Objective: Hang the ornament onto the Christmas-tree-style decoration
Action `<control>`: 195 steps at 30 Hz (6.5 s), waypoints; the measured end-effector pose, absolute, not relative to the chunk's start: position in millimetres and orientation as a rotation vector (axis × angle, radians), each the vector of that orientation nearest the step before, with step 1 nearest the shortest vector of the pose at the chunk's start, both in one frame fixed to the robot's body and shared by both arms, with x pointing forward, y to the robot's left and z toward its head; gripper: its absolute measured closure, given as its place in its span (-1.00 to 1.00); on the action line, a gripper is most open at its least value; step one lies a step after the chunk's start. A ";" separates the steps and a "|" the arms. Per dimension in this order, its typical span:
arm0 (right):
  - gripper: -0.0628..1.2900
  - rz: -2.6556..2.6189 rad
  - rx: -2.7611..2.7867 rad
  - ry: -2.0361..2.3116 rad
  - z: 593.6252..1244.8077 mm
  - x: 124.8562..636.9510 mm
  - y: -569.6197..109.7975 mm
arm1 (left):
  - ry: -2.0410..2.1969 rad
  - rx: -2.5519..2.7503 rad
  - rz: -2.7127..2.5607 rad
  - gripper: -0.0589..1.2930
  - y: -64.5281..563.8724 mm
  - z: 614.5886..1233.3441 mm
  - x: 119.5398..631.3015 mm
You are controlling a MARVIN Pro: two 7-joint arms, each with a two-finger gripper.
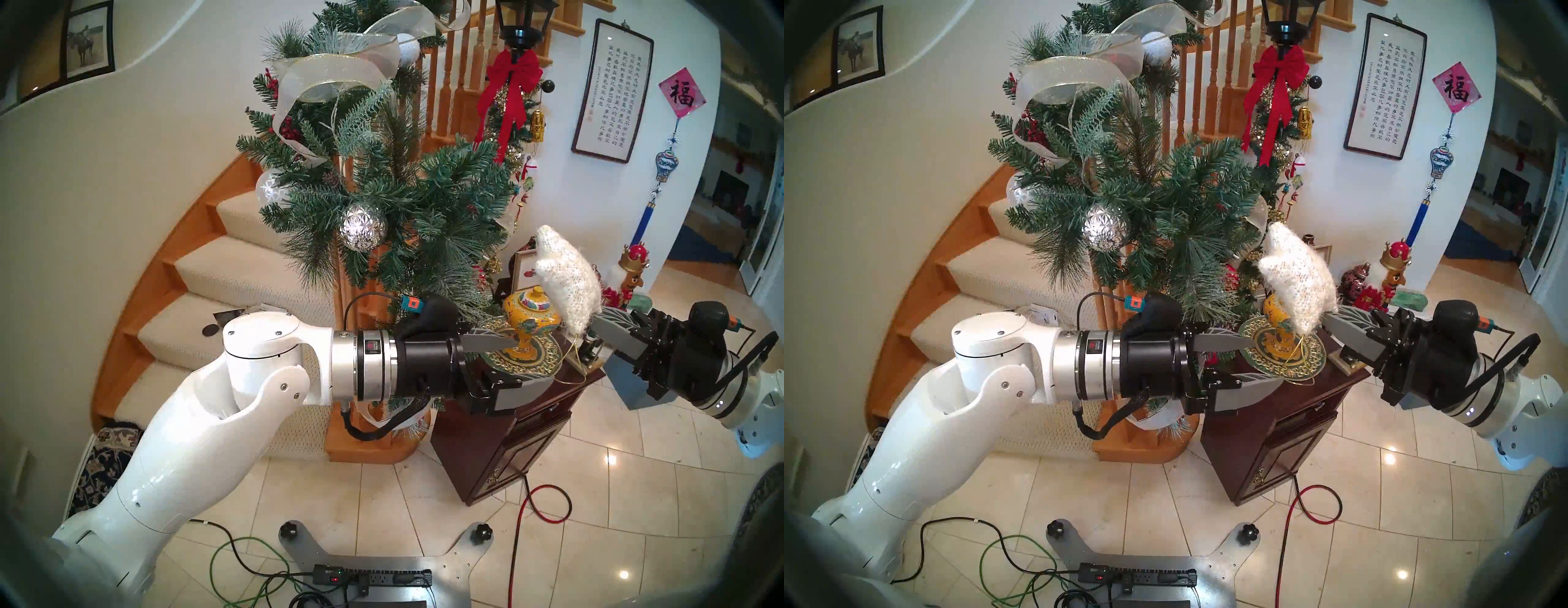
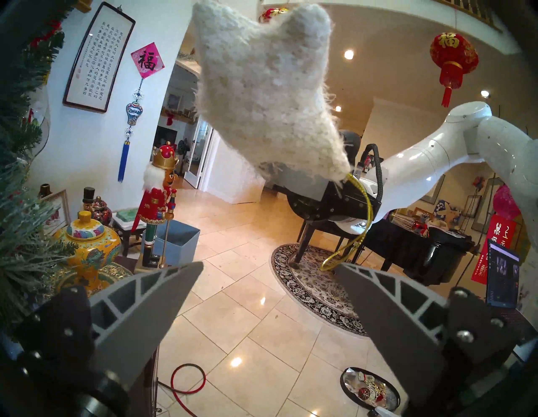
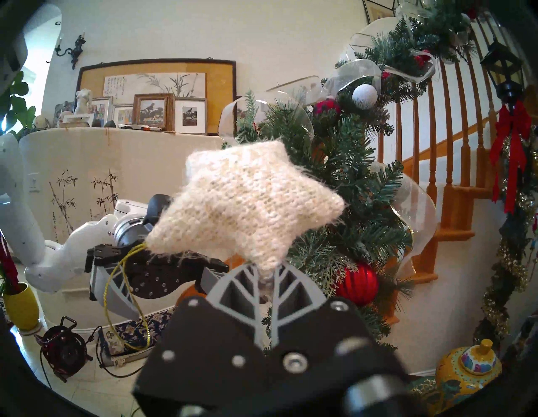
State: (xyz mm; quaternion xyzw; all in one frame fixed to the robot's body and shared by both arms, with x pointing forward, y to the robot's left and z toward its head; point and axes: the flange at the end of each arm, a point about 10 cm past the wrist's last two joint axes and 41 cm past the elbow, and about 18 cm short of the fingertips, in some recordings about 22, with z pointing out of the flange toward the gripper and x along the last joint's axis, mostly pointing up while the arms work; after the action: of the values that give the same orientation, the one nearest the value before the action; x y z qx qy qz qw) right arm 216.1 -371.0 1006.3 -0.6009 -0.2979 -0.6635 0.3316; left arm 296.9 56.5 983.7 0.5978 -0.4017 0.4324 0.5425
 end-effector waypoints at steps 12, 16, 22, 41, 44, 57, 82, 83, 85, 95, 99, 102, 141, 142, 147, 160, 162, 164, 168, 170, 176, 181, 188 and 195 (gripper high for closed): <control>0.96 -1.751 -1.546 -0.771 1004.1 214.0 -369.5 | -0.932 1.401 1.029 -0.91 54.9 987.3 297.1; 0.96 -1.759 -1.539 -0.766 1003.9 213.8 -369.5 | -0.922 1.398 1.032 -0.91 53.0 988.1 297.2; 0.96 -1.766 -1.525 -0.760 1004.5 212.8 -367.3 | -0.910 1.407 1.035 -0.91 48.6 986.6 296.8; 0.96 -1.786 -1.466 -0.786 1013.7 212.2 -357.1 | -0.859 1.465 1.057 -0.91 43.6 977.1 304.7; 0.96 -1.790 -1.462 -0.789 1015.1 212.5 -357.0 | -0.854 1.468 1.062 -0.91 43.8 977.2 305.4; 0.96 -1.802 -1.448 -0.803 1019.8 213.1 -356.0 | -0.839 1.456 1.068 0.78 44.2 979.0 305.7; 0.96 -1.810 -1.428 -0.810 1025.7 211.9 -351.6 | -0.818 1.395 1.041 0.94 47.9 984.2 298.7; 0.96 -1.810 -1.427 -0.810 1026.1 211.7 -351.3 | -0.817 1.392 1.038 0.94 48.1 984.4 298.2; 0.96 -1.810 -1.427 -0.811 1026.7 211.3 -350.9 | -0.815 1.387 1.034 0.94 48.4 984.5 297.4; 0.96 -1.815 -1.426 -0.807 1029.1 210.7 -350.5 | -0.809 1.366 1.018 -0.45 49.7 984.9 294.0; 0.96 -1.816 -1.426 -0.807 1029.9 210.3 -350.1 | -0.808 1.363 1.017 -0.91 50.0 985.3 293.6; 0.96 -1.816 -1.425 -0.807 1030.8 209.8 -349.5 | -0.808 1.362 1.018 -0.91 50.0 985.5 293.5; 0.96 -1.821 -1.401 -0.794 1043.4 202.4 -337.8 | -0.622 1.356 1.126 -0.91 44.1 989.9 301.3; 0.96 -1.821 -1.401 -0.793 1043.4 202.5 -337.9 | -0.621 1.352 1.124 -0.91 43.9 990.6 300.9; 0.96 -1.822 -1.402 -0.792 1043.4 202.7 -338.3 | -0.622 1.339 1.115 -0.91 42.3 992.1 298.9; 0.96 -1.826 -1.405 -0.786 1042.8 203.6 -339.5 | -0.647 1.337 1.065 -0.91 32.4 987.5 290.5; 0.96 -1.826 -1.405 -0.785 1042.7 203.7 -339.6 | -0.650 1.338 1.060 -0.91 31.5 986.8 289.7; 0.96 -1.825 -1.406 -0.785 1042.6 203.7 -339.7 | -0.651 1.339 1.058 -0.91 31.1 986.5 289.4; 0.96 -1.825 -1.407 -0.783 1042.3 203.7 -339.9 | -0.655 1.341 1.056 -0.91 30.6 985.8 288.9; 0.96 -1.825 -1.408 -0.782 1042.2 203.7 -340.0 | -0.656 1.343 1.058 -0.91 30.8 985.7 289.1; 0.96 -1.825 -1.408 -0.783 1042.3 203.6 -339.9 | -0.657 1.341 1.068 -0.91 33.1 987.5 290.1; 0.96 -1.824 -1.407 -0.786 1042.6 203.4 -339.7 | -0.660 1.335 1.072 -0.91 34.9 989.3 290.0; 0.96 -1.825 -1.405 -0.791 1043.4 203.0 -339.1 | -0.664 1.328 1.072 -0.62 36.6 990.7 289.2; 0.96 -1.825 -1.403 -0.793 1044.3 202.5 -338.5 | -0.668 1.317 1.068 0.19 36.9 992.3 286.6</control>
State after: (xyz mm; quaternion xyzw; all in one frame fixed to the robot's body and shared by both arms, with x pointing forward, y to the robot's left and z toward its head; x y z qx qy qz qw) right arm 202.5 -338.5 1044.3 -0.5405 -0.3055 -0.7034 0.3461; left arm 286.6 36.9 992.3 0.5712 -0.2896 0.4631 0.6127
